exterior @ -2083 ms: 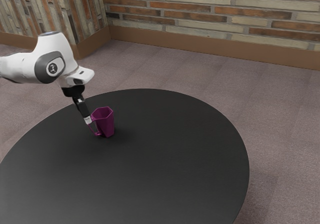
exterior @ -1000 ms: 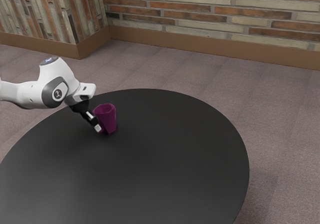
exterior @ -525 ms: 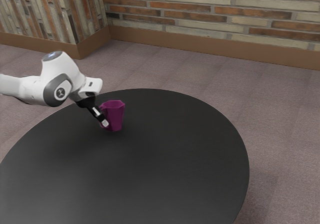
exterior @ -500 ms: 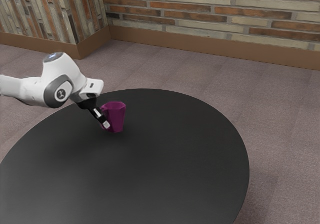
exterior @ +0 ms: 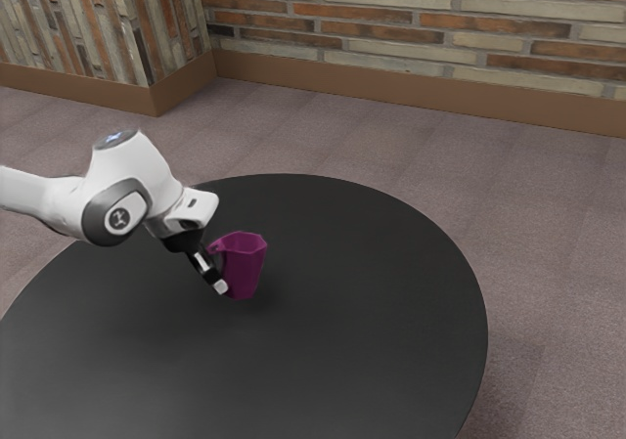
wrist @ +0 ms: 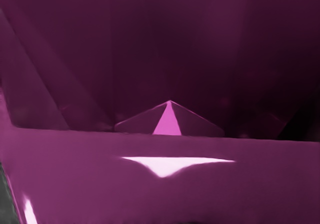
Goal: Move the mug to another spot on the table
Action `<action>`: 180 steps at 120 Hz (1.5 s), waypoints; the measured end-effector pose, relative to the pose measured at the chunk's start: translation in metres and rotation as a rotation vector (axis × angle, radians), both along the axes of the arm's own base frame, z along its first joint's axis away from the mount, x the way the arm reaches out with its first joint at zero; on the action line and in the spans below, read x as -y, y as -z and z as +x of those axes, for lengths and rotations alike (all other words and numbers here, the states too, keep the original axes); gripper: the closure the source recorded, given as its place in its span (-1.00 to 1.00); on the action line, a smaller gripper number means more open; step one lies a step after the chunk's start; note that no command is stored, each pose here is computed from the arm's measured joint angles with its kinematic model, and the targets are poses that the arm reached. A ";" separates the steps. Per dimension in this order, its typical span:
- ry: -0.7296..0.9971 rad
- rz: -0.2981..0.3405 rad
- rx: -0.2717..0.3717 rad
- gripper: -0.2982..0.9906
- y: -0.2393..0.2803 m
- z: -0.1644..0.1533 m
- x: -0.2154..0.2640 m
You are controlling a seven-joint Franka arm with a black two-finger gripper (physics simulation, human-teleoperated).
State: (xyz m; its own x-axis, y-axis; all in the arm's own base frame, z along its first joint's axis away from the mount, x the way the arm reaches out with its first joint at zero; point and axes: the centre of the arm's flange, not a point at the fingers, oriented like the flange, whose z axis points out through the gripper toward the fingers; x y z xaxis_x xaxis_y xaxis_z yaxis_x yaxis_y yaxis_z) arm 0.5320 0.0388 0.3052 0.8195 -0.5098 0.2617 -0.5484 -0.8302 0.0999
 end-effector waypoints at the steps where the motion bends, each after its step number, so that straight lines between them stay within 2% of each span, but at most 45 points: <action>1: 0.001 0.000 -0.001 0.68 0.001 -0.001 0.000; 24: 0.040 0.004 -0.016 0.68 0.006 -0.020 0.012; 51: 0.073 0.009 -0.026 -0.01 0.009 -0.024 0.012; 72: 0.067 0.023 -0.032 -0.31 0.010 -0.027 -0.010; 110: 0.138 0.076 0.100 -0.49 -0.076 -0.023 0.002; 139: 0.183 0.177 0.205 -0.52 -0.179 0.009 0.004; 148: 0.193 0.252 0.201 -0.53 -0.205 0.019 0.013; 165: 0.241 0.405 0.194 -0.53 -0.248 0.036 0.066; 180: 0.218 0.462 0.181 -0.53 -0.278 0.045 0.088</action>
